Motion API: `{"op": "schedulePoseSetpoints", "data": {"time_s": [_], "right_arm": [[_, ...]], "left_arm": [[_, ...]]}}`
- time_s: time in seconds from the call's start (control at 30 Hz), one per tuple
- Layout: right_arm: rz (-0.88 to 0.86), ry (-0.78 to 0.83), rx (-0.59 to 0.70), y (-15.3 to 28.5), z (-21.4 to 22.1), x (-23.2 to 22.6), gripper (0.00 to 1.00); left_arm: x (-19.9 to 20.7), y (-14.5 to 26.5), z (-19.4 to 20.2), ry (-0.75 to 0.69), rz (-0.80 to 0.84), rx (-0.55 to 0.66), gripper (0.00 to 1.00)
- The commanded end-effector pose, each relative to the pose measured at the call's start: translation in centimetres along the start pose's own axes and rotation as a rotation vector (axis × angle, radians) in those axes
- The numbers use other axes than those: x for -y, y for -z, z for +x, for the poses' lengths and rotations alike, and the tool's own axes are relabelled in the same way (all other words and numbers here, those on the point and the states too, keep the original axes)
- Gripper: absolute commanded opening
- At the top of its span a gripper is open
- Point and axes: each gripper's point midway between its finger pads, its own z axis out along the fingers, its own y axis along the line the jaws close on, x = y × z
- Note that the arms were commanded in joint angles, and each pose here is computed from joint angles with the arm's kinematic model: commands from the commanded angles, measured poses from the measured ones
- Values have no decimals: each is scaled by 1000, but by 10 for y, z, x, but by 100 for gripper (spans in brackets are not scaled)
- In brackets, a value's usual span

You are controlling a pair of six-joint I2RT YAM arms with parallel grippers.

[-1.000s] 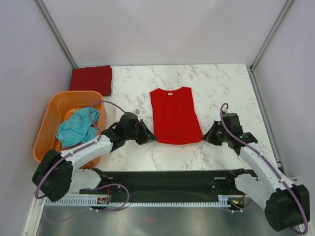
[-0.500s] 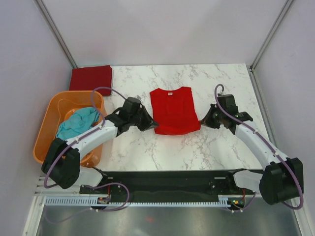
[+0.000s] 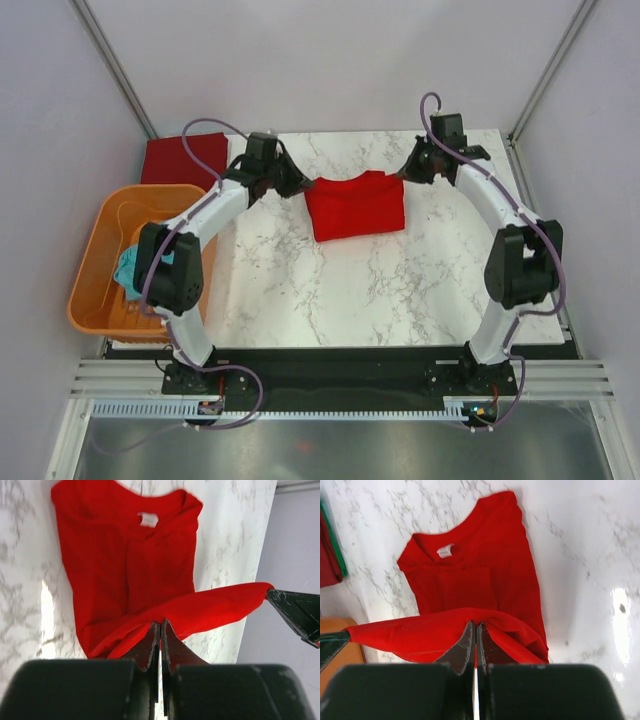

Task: Fold and stack the t-shirts
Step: Fold the tshirt

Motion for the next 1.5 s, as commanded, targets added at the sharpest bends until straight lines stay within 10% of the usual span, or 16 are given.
{"op": "schedulePoseSetpoints", "data": {"time_s": [0.0,0.6,0.9,1.47], "right_arm": [[-85,40,59,-16,-45,-27,0],[-233,53,134,-166,-90,-28,6],[-246,182,195,-147,-118,-16,50],[-359,380,-180,-109,9,19,64]], "left_arm": [[28,-13,-41,-92,86,47,2],[-44,-134,-128,-26,31,103,2],[-43,-108,-172,-127,58,179,48],[-73,-79,-12,-163,-14,-144,54]]}}
